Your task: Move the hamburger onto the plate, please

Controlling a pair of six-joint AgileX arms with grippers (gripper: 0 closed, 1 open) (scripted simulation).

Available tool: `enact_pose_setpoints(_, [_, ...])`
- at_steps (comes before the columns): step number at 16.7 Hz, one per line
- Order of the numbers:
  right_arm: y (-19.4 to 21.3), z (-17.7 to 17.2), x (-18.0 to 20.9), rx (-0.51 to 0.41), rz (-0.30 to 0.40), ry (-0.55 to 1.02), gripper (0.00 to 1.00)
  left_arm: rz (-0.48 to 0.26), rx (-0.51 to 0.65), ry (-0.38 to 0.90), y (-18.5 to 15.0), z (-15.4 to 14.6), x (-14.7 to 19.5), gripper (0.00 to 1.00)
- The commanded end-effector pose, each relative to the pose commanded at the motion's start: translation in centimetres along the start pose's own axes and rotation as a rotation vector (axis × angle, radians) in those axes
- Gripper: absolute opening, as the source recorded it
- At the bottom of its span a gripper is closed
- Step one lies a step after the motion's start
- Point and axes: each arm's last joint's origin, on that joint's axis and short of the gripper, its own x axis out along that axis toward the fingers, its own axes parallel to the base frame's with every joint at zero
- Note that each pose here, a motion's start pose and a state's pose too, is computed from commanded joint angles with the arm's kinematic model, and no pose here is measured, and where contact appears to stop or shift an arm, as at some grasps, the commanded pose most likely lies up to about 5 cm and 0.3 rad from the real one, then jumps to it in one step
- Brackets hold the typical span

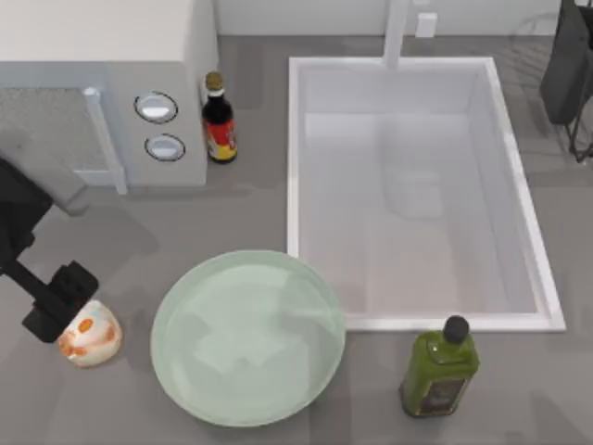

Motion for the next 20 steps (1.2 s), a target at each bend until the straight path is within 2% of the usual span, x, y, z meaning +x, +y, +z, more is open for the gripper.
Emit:
enact_pose_setpoints(4, [0.0, 0.0, 0.0, 0.000, 0.000, 0.000, 1.00, -0.186, 0.187, 0.239, 0.5, 2.9, 4.2, 1.00])
enact_pose_setpoints(8, [0.0, 0.0, 0.0, 0.000, 0.000, 0.000, 1.00, -0.297, 0.289, 0.358, 0.2, 3.8, 6.4, 1.00])
enact_pose_setpoints(15, [0.0, 0.0, 0.0, 0.000, 0.000, 0.000, 1.00, -0.307, 0.295, 0.369, 0.1, 3.6, 7.0, 1.00])
enact_pose_setpoints(20, [0.0, 0.0, 0.0, 0.000, 0.000, 0.000, 1.00, -0.298, 0.296, 0.356, -0.8, 2.2, 11.3, 1.00])
